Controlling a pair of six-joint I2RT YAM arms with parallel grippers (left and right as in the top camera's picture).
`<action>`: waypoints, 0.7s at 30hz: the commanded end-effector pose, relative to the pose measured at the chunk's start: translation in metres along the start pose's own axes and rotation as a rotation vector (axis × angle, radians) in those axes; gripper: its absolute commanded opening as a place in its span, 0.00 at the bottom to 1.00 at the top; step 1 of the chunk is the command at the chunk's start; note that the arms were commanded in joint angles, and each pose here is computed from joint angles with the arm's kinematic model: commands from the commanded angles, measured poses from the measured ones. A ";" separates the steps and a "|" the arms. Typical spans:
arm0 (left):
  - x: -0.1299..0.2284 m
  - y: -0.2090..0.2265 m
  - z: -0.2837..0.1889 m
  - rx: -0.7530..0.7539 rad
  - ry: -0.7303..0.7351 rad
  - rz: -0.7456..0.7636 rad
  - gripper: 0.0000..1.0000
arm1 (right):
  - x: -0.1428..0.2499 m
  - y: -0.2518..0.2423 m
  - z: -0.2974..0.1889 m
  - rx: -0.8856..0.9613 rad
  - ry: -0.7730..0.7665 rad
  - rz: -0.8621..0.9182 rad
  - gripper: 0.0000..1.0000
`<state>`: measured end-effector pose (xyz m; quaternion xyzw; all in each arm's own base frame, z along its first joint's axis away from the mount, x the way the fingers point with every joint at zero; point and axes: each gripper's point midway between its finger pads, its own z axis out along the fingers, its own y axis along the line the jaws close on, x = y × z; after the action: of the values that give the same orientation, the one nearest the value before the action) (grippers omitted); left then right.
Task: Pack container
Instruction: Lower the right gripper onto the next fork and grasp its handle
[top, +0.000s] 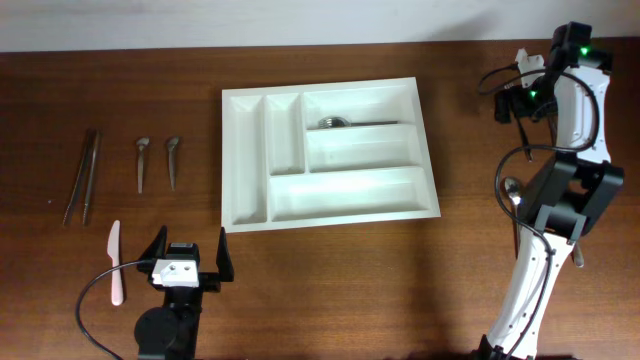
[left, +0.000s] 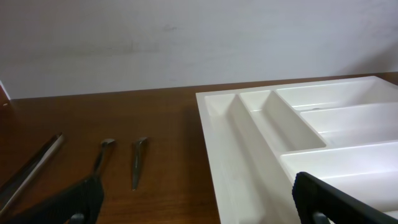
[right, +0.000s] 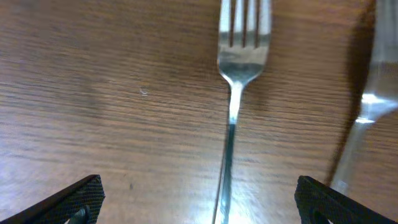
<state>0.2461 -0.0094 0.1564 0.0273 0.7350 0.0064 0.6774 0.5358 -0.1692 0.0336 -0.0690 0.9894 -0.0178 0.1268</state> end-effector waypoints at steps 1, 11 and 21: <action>0.000 0.001 0.000 -0.001 -0.002 -0.007 0.99 | 0.013 0.005 0.028 -0.017 0.058 -0.011 0.99; 0.000 0.001 0.000 -0.001 -0.002 -0.007 0.99 | 0.016 0.004 0.047 -0.021 0.066 -0.010 0.99; 0.000 0.001 0.000 -0.001 -0.002 -0.007 0.99 | 0.015 0.001 0.056 -0.005 0.062 -0.011 0.93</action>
<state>0.2461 -0.0094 0.1564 0.0273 0.7350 0.0064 0.6774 0.5400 -0.1704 0.0046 -0.0693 0.9903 -0.0139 0.1194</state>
